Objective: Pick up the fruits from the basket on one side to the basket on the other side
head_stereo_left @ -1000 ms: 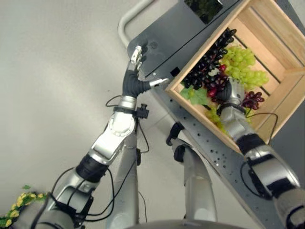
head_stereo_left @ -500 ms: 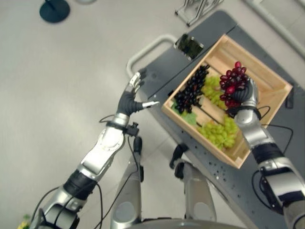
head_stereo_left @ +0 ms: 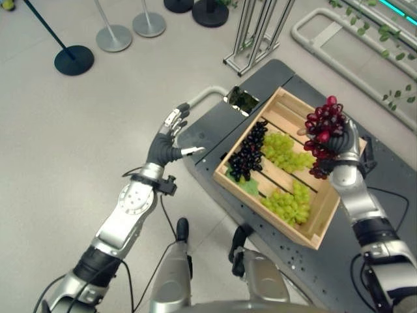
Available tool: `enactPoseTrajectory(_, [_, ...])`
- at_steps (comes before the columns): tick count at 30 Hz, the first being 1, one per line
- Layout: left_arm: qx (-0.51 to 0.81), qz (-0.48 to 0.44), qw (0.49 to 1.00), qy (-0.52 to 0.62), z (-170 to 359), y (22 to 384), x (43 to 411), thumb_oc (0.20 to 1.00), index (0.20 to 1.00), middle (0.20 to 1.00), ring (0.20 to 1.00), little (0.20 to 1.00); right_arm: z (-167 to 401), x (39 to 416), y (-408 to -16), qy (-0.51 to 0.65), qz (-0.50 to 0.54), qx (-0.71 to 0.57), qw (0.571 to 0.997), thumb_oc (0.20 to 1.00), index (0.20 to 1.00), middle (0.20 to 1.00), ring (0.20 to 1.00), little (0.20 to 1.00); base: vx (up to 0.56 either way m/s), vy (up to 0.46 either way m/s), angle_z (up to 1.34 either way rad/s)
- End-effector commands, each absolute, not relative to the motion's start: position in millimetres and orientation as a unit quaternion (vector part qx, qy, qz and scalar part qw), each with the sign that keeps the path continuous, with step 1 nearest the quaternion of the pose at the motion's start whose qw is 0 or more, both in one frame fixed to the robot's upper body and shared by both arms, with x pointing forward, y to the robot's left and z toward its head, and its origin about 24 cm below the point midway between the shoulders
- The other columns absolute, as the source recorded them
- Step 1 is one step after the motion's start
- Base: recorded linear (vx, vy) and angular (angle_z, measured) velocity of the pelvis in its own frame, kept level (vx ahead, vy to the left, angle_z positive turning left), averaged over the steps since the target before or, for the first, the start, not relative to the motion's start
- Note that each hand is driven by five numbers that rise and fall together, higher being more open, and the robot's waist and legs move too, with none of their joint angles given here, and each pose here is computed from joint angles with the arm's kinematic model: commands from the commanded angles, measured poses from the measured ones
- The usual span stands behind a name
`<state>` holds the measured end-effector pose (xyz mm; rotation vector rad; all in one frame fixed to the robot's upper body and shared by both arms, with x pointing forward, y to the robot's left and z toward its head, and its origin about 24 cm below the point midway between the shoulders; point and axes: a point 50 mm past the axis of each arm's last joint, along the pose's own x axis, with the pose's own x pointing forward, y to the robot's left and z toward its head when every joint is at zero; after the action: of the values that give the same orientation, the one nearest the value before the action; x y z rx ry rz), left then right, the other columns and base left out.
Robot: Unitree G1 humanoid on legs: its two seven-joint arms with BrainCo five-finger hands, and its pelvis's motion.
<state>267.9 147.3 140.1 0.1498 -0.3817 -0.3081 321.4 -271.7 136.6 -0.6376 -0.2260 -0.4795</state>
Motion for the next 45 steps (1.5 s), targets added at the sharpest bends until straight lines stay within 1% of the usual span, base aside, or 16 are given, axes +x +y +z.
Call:
enactPoseTrajectory(1, [0.048, -0.177, 0.964, -0.19, 137, 143, 259, 1.0, 1.0, 1.0, 1.0, 1.0, 174, 319, -262, -0.213, -0.206, -0.252, 0.921, 0.2, 0.2, 0.2, 0.2, 0.2, 0.09, 0.006, -0.1])
enactPoseTrajectory(4, [0.043, -0.201, 0.96, -0.188, 139, 140, 261, 1.0, 1.0, 1.0, 1.0, 1.0, 183, 320, -233, -0.246, -0.116, -0.165, 0.948, 0.2, 0.2, 0.2, 0.2, 0.2, 0.1, -0.013, -0.09])
enactPoseTrajectory(6, [0.04, -0.209, 0.958, -0.191, 141, 139, 261, 1.0, 1.0, 1.0, 1.0, 1.0, 186, 318, -227, -0.253, -0.095, -0.151, 0.951, 0.2, 0.2, 0.2, 0.2, 0.2, 0.07, 0.005, -0.06])
enactPoseTrajectory(7, [0.033, -0.23, 0.954, -0.189, 143, 133, 264, 1.0, 1.0, 1.0, 1.0, 1.0, 189, 318, -214, -0.26, -0.047, -0.118, 0.957, 0.2, 0.2, 0.2, 0.2, 0.2, 0.04, 0.017, -0.05])
enactPoseTrajectory(8, [0.033, -0.23, 0.954, -0.189, 143, 133, 264, 1.0, 1.0, 1.0, 1.0, 1.0, 189, 318, -214, -0.26, -0.047, -0.118, 0.957, 0.2, 0.2, 0.2, 0.2, 0.2, 0.06, 0.029, -0.03])
enactPoseTrajectory(10, [0.042, -0.258, 0.945, -0.194, 148, 122, 270, 1.0, 1.0, 1.0, 1.0, 1.0, 188, 320, -199, -0.25, 0.012, -0.084, 0.964, 0.2, 0.2, 0.2, 0.2, 0.2, 0.04, 0.014, -0.1])
enactPoseTrajectory(12, [0.042, -0.258, 0.945, -0.195, 148, 122, 270, 1.0, 1.0, 1.0, 1.0, 1.0, 188, 320, -199, -0.25, 0.013, -0.083, 0.964, 0.2, 0.2, 0.2, 0.2, 0.2, 0.0, 0.005, -0.11])
enactPoseTrajectory(14, [0.038, -0.299, 0.933, -0.199, 155, 112, 272, 1.0, 1.0, 1.0, 1.0, 1.0, 190, 320, -178, -0.249, 0.08, -0.043, 0.964, 0.2, 0.2, 0.2, 0.2, 0.2, 0.0, 0.004, -0.09])
enactPoseTrajectory(15, [0.027, -0.316, 0.93, -0.187, 154, 106, 276, 1.0, 1.0, 1.0, 1.0, 1.0, 190, 320, -164, -0.244, 0.117, -0.023, 0.962, 0.2, 0.2, 0.2, 0.2, 0.2, 0.02, -0.005, -0.07])
enactPoseTrajectory(16, [0.027, -0.316, 0.93, -0.187, 154, 105, 276, 1.0, 1.0, 1.0, 1.0, 1.0, 190, 320, -164, -0.244, 0.117, -0.023, 0.962, 0.2, 0.2, 0.2, 0.2, 0.2, 0.04, -0.011, -0.1])
enactPoseTrajectory(17, [0.018, -0.341, 0.923, -0.177, 153, 98, 277, 1.0, 1.0, 1.0, 1.0, 1.0, 186, 317, -149, -0.232, 0.166, 0.005, 0.958, 0.2, 0.2, 0.2, 0.2, 0.2, 0.02, -0.006, -0.08])
enactPoseTrajectory(20, [0.008, -0.361, 0.917, -0.17, 155, 93, 277, 1.0, 1.0, 1.0, 1.0, 1.0, 186, 315, -138, -0.225, 0.2, 0.021, 0.953, 0.2, 0.2, 0.2, 0.2, 0.2, 0.02, -0.009, -0.08])
enactPoseTrajectory(21, [0.0, -0.385, 0.908, -0.167, 157, 87, 275, 1.0, 1.0, 1.0, 1.0, 1.0, 184, 312, -127, -0.217, 0.237, 0.04, 0.946, 0.2, 0.2, 0.2, 0.2, 0.2, 0.01, -0.003, -0.04])
enactPoseTrajectory(28, [-0.013, -0.449, 0.882, -0.142, 159, 72, 272, 1.0, 1.0, 1.0, 1.0, 1.0, 186, 301, -103, -0.203, 0.331, 0.084, 0.918, 0.2, 0.2, 0.2, 0.2, 0.2, 0.0, -0.001, 0.0])
enactPoseTrajectory(37, [-0.05, -0.494, 0.864, -0.082, 144, 60, 265, 1.0, 1.0, 1.0, 1.0, 1.0, 196, 296, -95, -0.216, 0.365, 0.088, 0.901, 0.2, 0.2, 0.2, 0.2, 0.2, 0.0, 0.0, 0.0])
enactPoseTrajectory(45, [-0.064, -0.488, 0.869, -0.044, 126, 58, 265, 1.0, 1.0, 1.0, 1.0, 1.0, 211, 294, -93, -0.252, 0.367, 0.089, 0.891, 0.2, 0.2, 0.2, 0.2, 0.2, 0.0, 0.0, 0.0])
